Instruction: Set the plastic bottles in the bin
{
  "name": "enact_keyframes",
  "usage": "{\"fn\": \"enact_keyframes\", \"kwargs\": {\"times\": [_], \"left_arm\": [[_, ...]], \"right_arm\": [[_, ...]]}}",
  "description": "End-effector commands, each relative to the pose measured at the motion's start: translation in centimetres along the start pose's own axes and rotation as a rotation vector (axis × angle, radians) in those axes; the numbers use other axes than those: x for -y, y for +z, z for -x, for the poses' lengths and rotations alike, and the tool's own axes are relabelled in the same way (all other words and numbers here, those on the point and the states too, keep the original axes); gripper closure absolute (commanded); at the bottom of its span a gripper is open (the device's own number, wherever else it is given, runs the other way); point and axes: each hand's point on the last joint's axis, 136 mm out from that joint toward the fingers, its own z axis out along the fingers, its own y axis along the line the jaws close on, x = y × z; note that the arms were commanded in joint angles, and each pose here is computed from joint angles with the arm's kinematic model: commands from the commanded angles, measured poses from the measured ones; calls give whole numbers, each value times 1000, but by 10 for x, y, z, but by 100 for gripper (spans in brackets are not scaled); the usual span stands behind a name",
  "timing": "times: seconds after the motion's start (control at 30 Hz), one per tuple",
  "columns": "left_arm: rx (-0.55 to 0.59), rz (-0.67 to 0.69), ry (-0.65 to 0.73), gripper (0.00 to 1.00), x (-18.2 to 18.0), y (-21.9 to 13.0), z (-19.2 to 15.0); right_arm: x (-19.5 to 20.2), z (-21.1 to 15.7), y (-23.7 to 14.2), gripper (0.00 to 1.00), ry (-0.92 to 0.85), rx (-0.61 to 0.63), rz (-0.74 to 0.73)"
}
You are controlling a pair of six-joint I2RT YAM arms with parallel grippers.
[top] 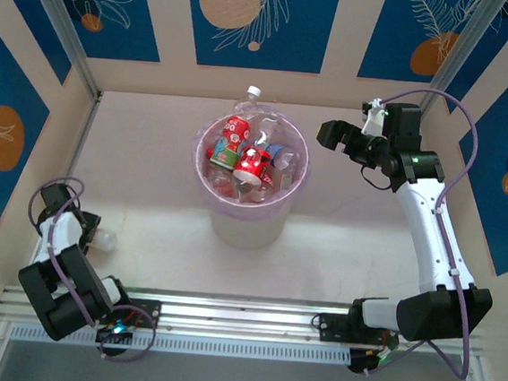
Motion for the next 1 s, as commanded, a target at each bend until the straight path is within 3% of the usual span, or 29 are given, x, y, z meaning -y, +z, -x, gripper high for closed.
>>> {"fn": "enact_keyframes", "kwargs": {"times": [0.0, 0.13, 0.3, 0.57, 0.67, 0.83, 0.97], "left_arm": [[-33, -125, 28, 41, 37, -17, 0], [-53, -230, 130, 45, 80, -43, -7], [3, -361, 307, 52, 143, -99, -12], [-1, -596, 567, 51, 215, -194, -51], [-69, -693, 654, 50, 231, -222, -75], [-176, -855, 910, 49, 254, -279, -128], [-266, -1023, 1013, 53, 271, -330, -161]], "right_arm": [[-5, 0, -2, 1, -16, -4, 23], [-6, -2, 2, 1, -15, -16, 26], [-14, -4, 3, 2, -7, -25, 50], [-36, -19, 11, 3, -43, -87, 105], [-41, -24, 14, 4, -42, -94, 115], [-47, -28, 15, 5, -25, -105, 142], [-48, -31, 17, 5, -22, -108, 135]]}}
